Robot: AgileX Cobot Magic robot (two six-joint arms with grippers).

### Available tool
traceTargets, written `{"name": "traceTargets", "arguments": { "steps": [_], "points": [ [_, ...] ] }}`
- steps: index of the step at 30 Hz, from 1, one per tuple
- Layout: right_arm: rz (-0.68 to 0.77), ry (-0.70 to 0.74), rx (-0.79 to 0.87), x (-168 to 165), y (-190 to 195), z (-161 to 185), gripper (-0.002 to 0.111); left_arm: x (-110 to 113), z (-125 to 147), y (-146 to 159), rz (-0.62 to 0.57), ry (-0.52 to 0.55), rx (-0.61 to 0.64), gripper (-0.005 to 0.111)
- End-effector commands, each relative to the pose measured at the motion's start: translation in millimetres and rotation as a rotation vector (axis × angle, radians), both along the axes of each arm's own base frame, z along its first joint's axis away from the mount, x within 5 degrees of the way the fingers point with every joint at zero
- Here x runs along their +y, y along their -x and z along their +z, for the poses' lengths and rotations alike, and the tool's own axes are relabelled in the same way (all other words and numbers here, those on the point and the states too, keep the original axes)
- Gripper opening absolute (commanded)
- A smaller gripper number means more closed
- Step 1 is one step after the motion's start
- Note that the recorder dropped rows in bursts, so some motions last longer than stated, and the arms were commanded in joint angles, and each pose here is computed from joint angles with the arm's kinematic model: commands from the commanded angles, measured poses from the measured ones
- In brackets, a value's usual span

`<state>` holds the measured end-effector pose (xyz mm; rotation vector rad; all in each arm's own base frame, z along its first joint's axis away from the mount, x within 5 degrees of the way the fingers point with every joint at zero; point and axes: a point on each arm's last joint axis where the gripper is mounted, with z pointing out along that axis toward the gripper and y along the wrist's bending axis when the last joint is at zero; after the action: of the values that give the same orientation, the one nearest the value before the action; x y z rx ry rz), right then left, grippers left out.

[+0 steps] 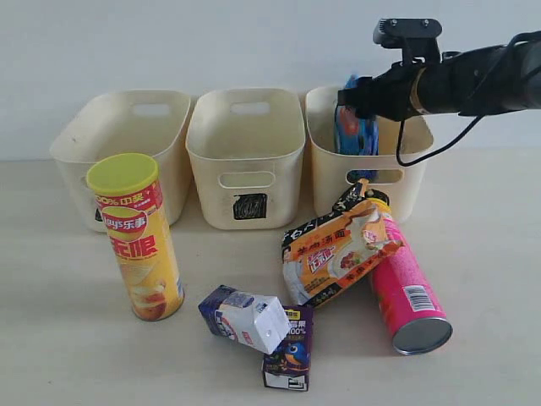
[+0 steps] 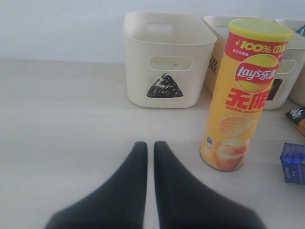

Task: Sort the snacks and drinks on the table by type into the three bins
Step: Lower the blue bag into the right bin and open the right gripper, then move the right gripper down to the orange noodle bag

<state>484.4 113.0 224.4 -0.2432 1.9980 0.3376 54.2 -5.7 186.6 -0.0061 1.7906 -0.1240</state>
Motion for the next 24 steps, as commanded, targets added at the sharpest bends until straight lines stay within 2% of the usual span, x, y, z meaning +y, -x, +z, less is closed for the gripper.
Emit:
{"name": "traceTargets", "arguments": {
  "steps": [1, 6, 10, 12, 14, 18, 19, 24],
  "points": [
    [-0.047, 0.014, -0.020, -8, -3, 6, 0.081, 0, 0, 0, 0.007, 0.017, -0.010, 0.004],
    [-0.041, 0.010, -0.024, -8, -2, 8, 0.081, 0, 0, 0, 0.007, 0.017, -0.010, 0.004],
    [0.000, 0.034, -0.071, -6, 4, 28, 0.077, 0, 0, 0, 0.007, 0.017, -0.010, 0.004],
    [0.039, 0.039, -0.097, -4, 8, 41, 0.069, 0, 0, 0, 0.007, 0.017, -0.010, 0.004],
    [0.078, 0.038, -0.126, -2, 15, 56, 0.054, 0, 0, 0, 0.007, 0.017, -0.010, 0.004],
    [0.105, 0.008, -0.152, -1, 26, 79, 0.013, 0, 0, 0, 0.007, 0.017, -0.010, 0.004],
    [0.109, 0.006, -0.159, -2, 30, 85, -0.001, 0, 0, 0, 0.007, 0.017, -0.010, 0.004],
    [0.121, 0.077, -0.198, -7, 48, 96, 0.000, 0, 0, 0, 0.007, 0.017, -0.010, 0.004]
  ]
}}
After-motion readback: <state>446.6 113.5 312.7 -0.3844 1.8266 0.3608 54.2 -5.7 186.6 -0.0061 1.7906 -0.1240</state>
